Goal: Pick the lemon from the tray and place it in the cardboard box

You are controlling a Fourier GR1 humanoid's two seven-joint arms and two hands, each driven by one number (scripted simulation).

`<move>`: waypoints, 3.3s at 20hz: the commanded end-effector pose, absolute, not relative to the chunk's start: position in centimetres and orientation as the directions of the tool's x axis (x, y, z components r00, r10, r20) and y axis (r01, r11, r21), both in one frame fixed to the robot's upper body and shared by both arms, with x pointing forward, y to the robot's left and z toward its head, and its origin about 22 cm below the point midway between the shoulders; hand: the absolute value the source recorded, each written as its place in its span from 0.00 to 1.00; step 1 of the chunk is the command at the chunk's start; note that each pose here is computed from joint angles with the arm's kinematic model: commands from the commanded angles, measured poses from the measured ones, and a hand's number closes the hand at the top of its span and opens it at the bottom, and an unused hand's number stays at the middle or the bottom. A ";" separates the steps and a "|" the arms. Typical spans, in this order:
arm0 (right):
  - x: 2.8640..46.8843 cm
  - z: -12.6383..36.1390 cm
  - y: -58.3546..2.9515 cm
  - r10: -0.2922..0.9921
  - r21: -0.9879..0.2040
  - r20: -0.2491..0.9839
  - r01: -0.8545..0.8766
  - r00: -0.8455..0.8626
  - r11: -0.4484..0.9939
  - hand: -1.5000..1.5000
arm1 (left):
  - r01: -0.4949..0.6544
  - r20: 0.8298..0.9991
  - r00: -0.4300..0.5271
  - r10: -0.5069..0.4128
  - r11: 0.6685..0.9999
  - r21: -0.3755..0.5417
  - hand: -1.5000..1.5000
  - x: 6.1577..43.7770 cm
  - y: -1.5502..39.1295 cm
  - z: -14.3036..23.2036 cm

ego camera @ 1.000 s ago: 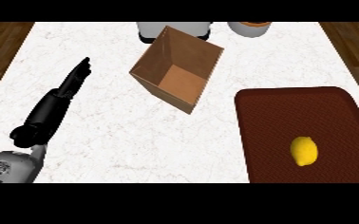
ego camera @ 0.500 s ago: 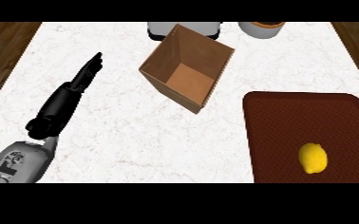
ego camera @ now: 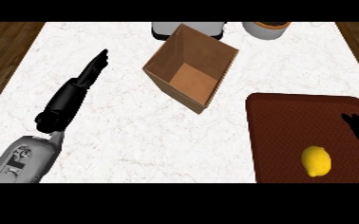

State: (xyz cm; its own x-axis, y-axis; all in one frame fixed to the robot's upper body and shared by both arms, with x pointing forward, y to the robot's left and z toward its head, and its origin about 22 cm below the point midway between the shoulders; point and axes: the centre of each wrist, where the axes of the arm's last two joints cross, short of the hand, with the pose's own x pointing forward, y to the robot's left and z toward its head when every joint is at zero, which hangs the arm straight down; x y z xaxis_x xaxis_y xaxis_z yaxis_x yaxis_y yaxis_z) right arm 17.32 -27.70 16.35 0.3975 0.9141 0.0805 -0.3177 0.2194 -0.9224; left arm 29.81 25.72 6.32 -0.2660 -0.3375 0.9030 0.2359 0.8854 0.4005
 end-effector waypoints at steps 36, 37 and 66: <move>20.5 4.5 -26.8 0.855 -0.884 -0.103 -0.442 0.508 0.156 0.00 | 0.221 0.907 -0.244 -0.344 0.891 0.397 0.50 29.3 27.4 6.9; 22.2 6.1 -26.9 0.848 -0.881 -0.124 -0.451 0.514 0.144 0.00 | 0.209 0.909 -0.234 -0.345 0.895 0.394 0.50 28.6 27.3 6.9; 22.8 3.0 -9.8 0.950 -0.949 0.146 -0.311 -0.277 0.055 1.00 | 0.313 0.893 -0.329 -0.307 0.857 0.410 0.50 30.7 24.2 7.6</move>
State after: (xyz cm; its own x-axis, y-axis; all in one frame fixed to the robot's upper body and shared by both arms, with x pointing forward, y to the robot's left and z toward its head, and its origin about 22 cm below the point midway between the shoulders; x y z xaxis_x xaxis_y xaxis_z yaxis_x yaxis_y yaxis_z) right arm 23.64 -18.52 0.95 0.0394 0.9990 0.0208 -0.3438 0.0331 -0.9385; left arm 30.08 25.87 6.75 -0.2844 -0.3265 0.9014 0.2660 0.8764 0.4014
